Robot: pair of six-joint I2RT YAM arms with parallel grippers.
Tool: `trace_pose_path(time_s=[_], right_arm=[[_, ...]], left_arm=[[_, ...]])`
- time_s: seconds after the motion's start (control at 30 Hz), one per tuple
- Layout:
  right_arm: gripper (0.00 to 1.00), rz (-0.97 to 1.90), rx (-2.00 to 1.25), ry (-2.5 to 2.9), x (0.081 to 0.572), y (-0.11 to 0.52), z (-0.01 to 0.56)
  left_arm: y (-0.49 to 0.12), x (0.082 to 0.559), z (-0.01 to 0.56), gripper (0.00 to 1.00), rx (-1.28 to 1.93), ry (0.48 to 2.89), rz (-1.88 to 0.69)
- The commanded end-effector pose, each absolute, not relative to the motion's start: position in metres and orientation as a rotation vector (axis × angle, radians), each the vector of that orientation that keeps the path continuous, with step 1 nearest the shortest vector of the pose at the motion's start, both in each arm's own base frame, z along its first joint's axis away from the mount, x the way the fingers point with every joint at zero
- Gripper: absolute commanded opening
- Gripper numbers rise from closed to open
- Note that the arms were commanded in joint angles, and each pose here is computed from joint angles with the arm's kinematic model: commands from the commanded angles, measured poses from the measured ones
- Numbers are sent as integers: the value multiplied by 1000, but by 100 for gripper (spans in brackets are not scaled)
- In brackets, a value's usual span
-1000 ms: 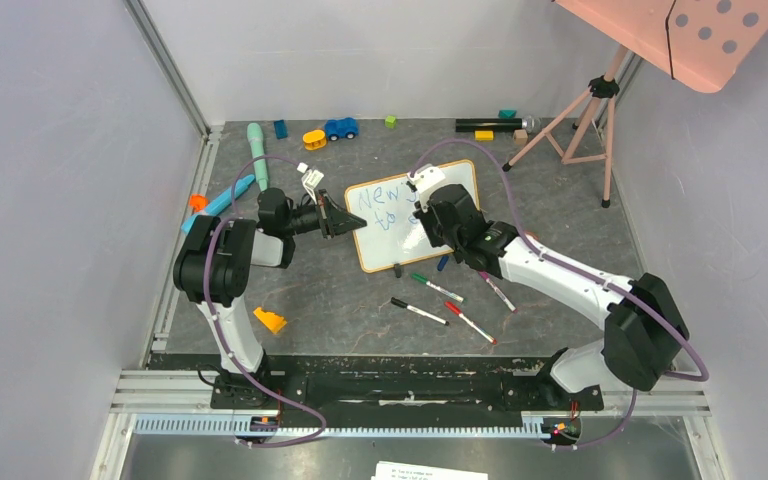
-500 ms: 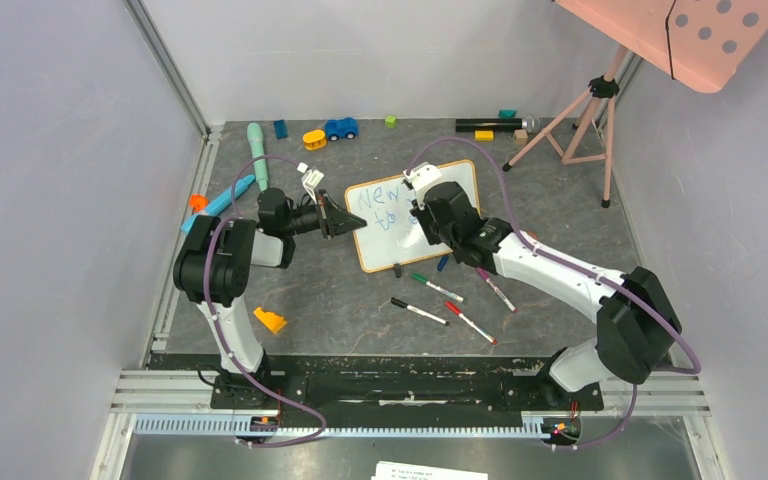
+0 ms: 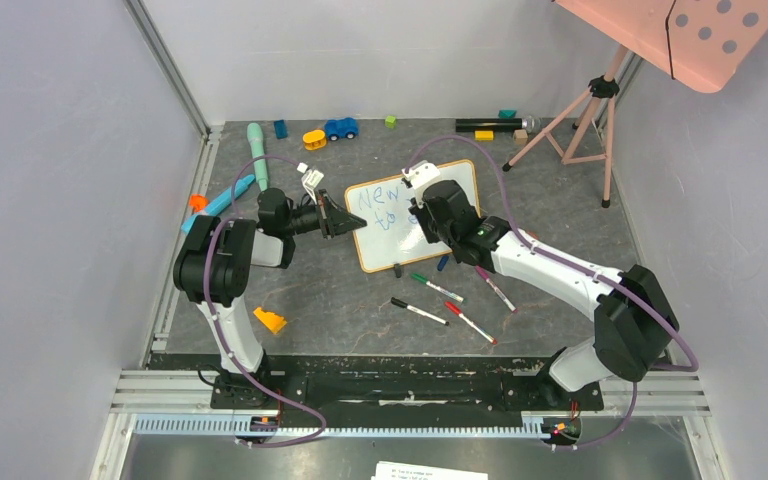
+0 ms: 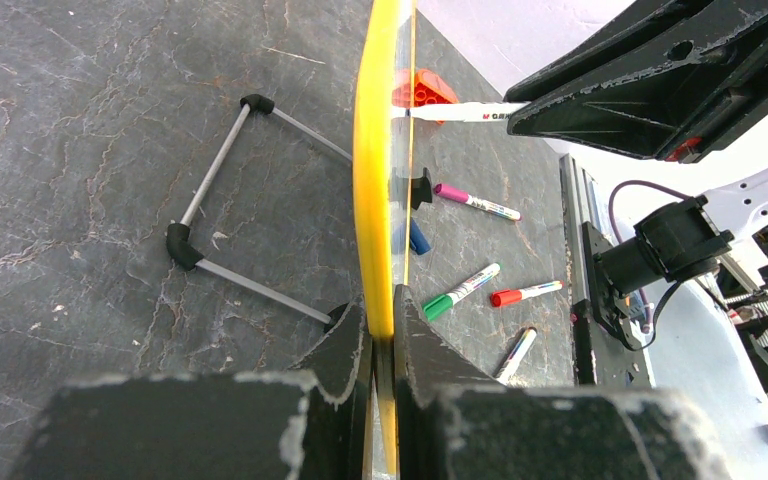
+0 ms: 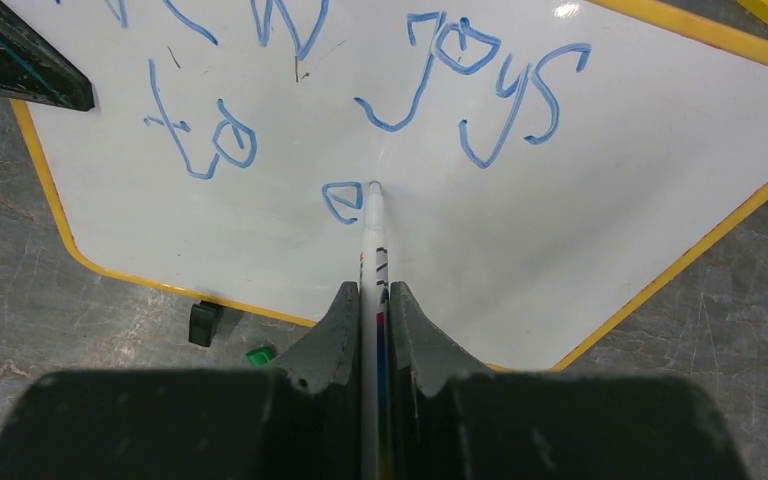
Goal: Write a sentence on the whiteboard
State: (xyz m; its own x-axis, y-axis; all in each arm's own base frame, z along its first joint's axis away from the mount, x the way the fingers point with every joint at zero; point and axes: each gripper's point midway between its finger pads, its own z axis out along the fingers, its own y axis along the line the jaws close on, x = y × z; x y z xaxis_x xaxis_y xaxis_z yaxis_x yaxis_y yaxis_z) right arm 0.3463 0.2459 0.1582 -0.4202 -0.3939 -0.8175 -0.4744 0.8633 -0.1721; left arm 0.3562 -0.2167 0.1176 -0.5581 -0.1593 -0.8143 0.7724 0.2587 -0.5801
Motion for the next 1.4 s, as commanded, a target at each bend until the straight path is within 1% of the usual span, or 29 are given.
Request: trace_pose_path(time_s=[0.0,0.37,0.87,1.37], right_arm=[[0,98,-615,2058,347,243,158],[0,94,-644,2097,335,236,138],[0,95,-608,2034,360,249,169],[0,56,-560,2036,371,235,175]], left_arm=[[-215,357,107,2,652,1655,-1343],[-215,357,107,2,653,1655,-1346],[-215,357,107,2,653,1655,-1345],[-215,358,107,2,651,1657,-1345]])
